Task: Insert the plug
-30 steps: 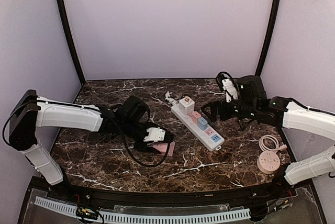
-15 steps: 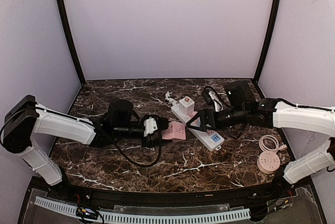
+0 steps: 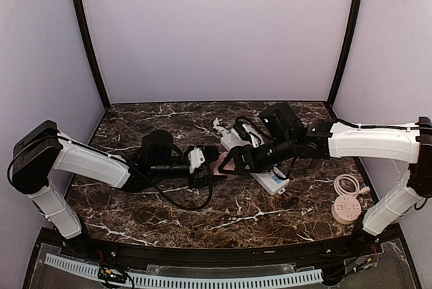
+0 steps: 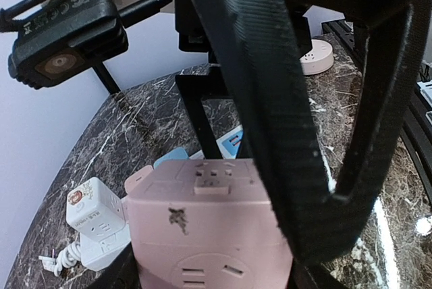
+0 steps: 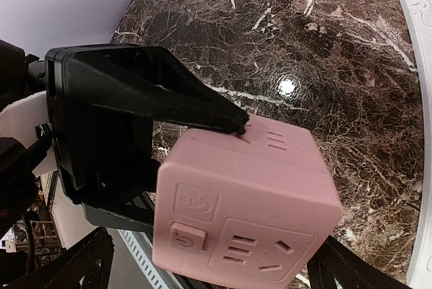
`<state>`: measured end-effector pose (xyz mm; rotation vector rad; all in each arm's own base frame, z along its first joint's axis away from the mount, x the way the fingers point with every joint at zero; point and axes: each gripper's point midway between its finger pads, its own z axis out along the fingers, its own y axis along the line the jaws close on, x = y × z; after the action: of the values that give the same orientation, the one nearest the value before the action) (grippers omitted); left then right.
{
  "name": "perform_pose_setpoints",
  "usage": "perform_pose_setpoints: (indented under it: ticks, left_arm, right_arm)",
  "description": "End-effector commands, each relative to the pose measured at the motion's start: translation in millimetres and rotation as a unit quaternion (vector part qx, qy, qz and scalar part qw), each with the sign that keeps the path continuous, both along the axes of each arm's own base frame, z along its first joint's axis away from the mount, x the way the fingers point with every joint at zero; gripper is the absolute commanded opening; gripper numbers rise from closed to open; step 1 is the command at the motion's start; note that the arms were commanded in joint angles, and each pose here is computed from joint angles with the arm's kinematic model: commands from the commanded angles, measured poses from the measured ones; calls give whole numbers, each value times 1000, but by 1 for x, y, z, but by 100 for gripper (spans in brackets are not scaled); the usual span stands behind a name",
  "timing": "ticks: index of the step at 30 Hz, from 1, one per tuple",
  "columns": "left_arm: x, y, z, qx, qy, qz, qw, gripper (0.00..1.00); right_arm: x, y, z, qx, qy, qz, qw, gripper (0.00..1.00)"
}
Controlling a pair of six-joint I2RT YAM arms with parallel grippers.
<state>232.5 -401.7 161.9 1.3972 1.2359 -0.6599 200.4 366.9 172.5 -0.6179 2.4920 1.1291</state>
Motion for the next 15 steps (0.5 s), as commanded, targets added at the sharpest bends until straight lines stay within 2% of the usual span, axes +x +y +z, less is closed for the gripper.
perform_pose_setpoints:
  ticks: [1, 8, 15]
  left_arm:
    - [9, -3, 11, -27, 6, 19, 999, 1]
    - [12, -7, 5, -21, 11, 28, 999, 1]
    - [21, -12, 0, -10, 6, 55, 998, 1]
  right_arm:
    - [6, 4, 0, -23, -10, -16, 1000, 98]
    - [16, 8, -5, -38, -10, -33, 999, 84]
    - [24, 14, -13, -55, -9, -41, 998, 79]
